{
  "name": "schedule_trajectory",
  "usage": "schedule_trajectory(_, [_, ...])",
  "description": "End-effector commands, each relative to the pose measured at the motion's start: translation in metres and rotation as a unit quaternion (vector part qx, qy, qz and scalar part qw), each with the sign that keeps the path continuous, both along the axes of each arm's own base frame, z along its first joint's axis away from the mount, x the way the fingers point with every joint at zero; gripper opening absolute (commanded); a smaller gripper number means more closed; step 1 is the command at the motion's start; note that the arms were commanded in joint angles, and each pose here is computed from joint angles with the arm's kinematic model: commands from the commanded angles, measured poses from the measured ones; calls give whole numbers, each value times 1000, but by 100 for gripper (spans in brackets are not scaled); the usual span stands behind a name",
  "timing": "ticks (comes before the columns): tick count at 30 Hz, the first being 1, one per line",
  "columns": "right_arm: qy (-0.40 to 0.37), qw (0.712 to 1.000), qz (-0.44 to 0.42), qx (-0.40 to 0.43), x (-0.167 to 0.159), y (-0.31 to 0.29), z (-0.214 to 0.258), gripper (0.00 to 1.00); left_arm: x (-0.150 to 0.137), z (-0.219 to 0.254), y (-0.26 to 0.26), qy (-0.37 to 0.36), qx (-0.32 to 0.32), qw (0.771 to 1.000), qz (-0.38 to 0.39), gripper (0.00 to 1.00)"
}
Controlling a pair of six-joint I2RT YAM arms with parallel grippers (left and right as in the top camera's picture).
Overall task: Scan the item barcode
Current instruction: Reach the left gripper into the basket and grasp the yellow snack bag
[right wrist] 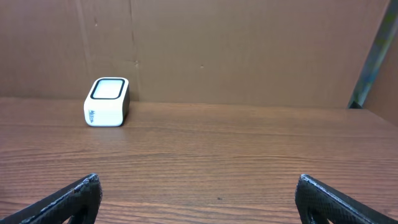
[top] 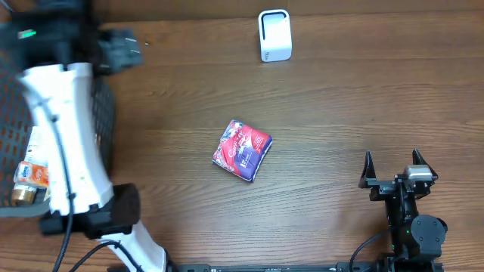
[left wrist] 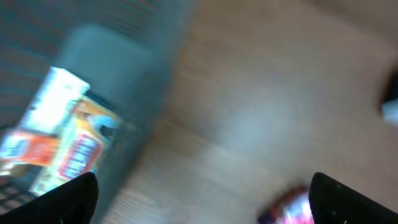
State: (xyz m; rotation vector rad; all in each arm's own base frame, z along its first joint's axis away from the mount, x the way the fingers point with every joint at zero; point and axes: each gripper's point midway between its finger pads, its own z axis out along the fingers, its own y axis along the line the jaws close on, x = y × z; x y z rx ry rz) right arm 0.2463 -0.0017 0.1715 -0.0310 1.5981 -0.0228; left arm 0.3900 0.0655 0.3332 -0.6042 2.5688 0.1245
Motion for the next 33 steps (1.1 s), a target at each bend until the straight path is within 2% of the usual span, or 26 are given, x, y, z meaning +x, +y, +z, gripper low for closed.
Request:
schedule_trajectory(1, [-2,1000,-3,2,0,-2,-2,100,-33,88,53,-157,-21,986,52,100])
schedule_trajectory(3, [-2,1000,-3,2,0,-2,-2,100,-50,115,78,-210,-29,974,78,100])
schedule_trajectory(5, [-2,1000,-3,2,0,-2,-2,100,-72,127,120,-229,6,963,142,96])
schedule_trajectory(7, [-2,1000,-3,2,0,-2,-2,100,-98,118,166,-200,50,952,225,90])
schedule_trajectory(8, [-2,1000,-3,2,0,-2,-2,100,-114,88,189,-142,44,949,278,90])
schedule_trajectory(10, [-2,1000,-3,2,0,-2,-2,100,-117,53,204,-88,18,949,301,93])
schedule_trajectory(16, [-2,1000,-3,2,0,-2,-2,100,-113,-50,212,70,-52,950,300,98])
schedule_trajectory(20, [-2,1000,-3,2,0,-2,-2,100,-102,-106,204,138,-88,954,252,100])
schedule_trajectory(33, [-2,1000,-3,2,0,-2,-2,100,-96,-208,184,224,-125,948,188,97])
